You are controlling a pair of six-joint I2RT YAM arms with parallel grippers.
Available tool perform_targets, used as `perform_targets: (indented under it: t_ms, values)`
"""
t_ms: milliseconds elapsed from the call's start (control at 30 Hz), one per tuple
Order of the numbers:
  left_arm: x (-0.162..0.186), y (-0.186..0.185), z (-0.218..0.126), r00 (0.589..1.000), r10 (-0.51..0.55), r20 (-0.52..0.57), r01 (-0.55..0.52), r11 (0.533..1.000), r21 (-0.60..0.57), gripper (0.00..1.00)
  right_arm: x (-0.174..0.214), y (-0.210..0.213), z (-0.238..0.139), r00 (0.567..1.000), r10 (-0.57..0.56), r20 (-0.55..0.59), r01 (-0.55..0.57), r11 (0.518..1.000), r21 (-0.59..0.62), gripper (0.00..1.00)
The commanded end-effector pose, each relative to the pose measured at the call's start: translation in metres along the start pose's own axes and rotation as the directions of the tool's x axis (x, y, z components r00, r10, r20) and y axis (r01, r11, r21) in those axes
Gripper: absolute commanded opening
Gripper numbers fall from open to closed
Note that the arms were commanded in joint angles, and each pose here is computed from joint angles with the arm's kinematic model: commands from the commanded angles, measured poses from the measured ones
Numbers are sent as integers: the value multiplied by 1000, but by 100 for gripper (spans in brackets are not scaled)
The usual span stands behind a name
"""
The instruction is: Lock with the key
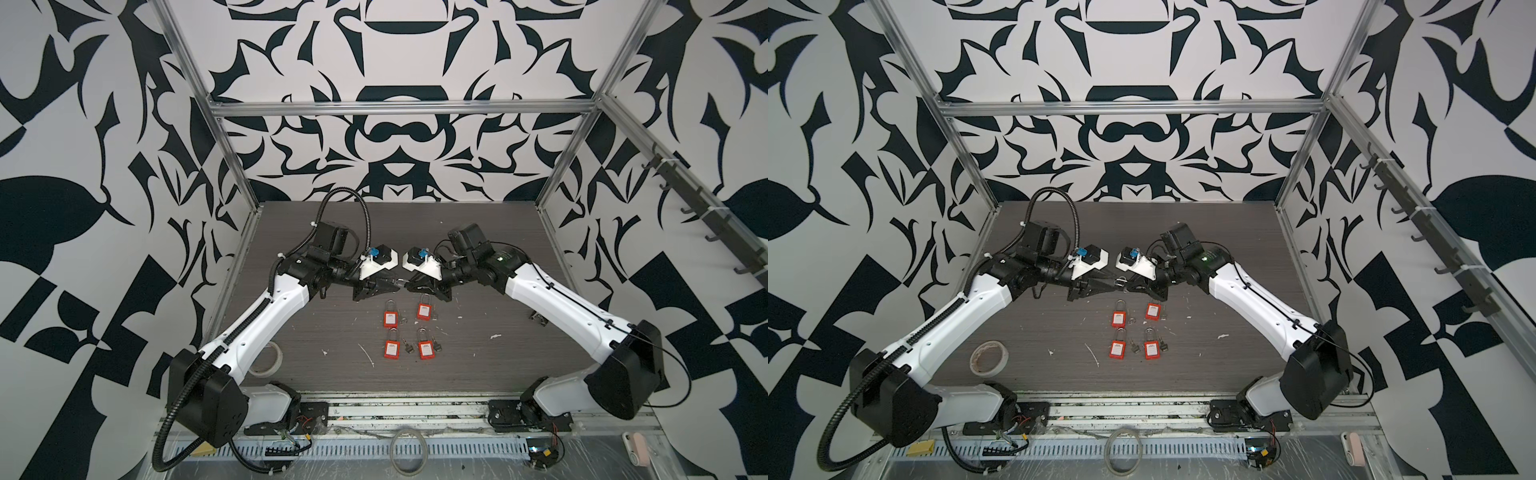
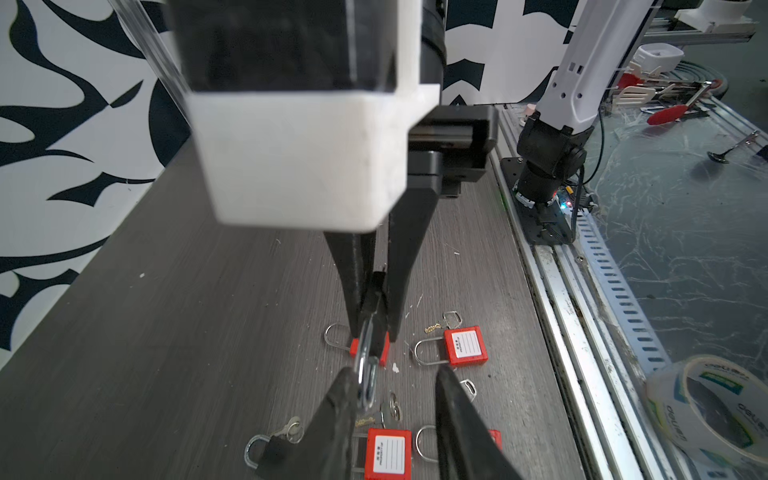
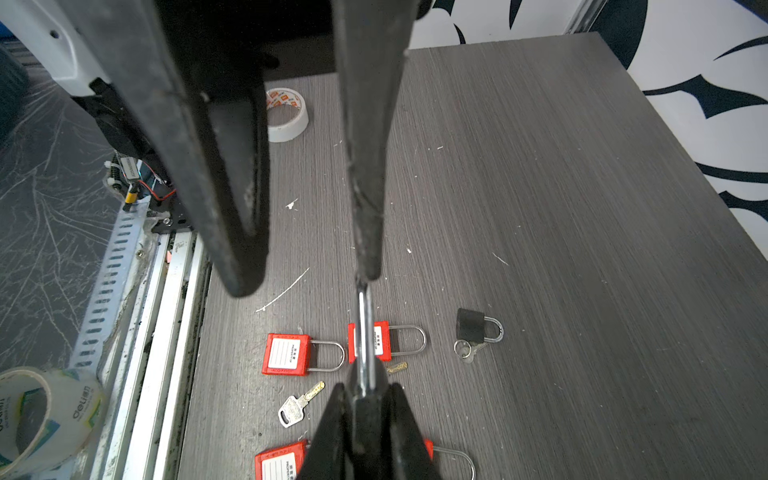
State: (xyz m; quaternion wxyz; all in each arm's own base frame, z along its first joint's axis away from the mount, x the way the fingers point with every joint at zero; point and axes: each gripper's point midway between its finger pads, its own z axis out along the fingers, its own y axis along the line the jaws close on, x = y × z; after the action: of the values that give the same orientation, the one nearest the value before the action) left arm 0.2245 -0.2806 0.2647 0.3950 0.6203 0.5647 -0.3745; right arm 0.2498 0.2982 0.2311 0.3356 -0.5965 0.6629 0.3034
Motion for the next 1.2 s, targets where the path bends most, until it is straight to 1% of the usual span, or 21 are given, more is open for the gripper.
perform_targets:
  t_ms: [0,233,400,467,533,600,733,867,1033,1167]
  values:
    - [1,-5,0,1000,-17,-10,17,999,42,31,-17,-4,-9,998,-45,40,44,999,26,0]
    - [9,-1,4,999,-29,-32,30,999,41,28,-20,-3,-10,998,-45,49,44,999,21,0]
    - [8,5,6,999,-28,-31,28,999,26,26,-21,-1,-10,998,-36,49,36,999,7,0]
    - [3,5,4,1000,-16,-22,17,1000,22,29,-19,-2,-9,998,-32,45,32,999,7,0]
    - [1,5,2,1000,3,-20,-2,1000,5,34,-17,-2,-9,999,-31,35,30,1000,8,0]
    - [1,3,-1,999,27,-25,-27,1000,-13,36,-15,-2,-9,999,-32,30,31,999,13,0]
    - [2,0,-7,998,57,-37,-59,997,-43,37,-14,-3,-8,999,-32,26,31,999,16,0]
    - [6,2,-7,997,61,-52,-64,996,-56,37,-14,-3,-8,999,-30,25,30,999,16,0]
    - [15,13,-2,995,40,-93,-47,997,-69,37,-15,-1,-10,999,-30,27,30,999,13,0]
    - [15,20,3,995,34,-91,-39,997,-60,37,-15,1,-11,999,-29,29,29,1000,10,0]
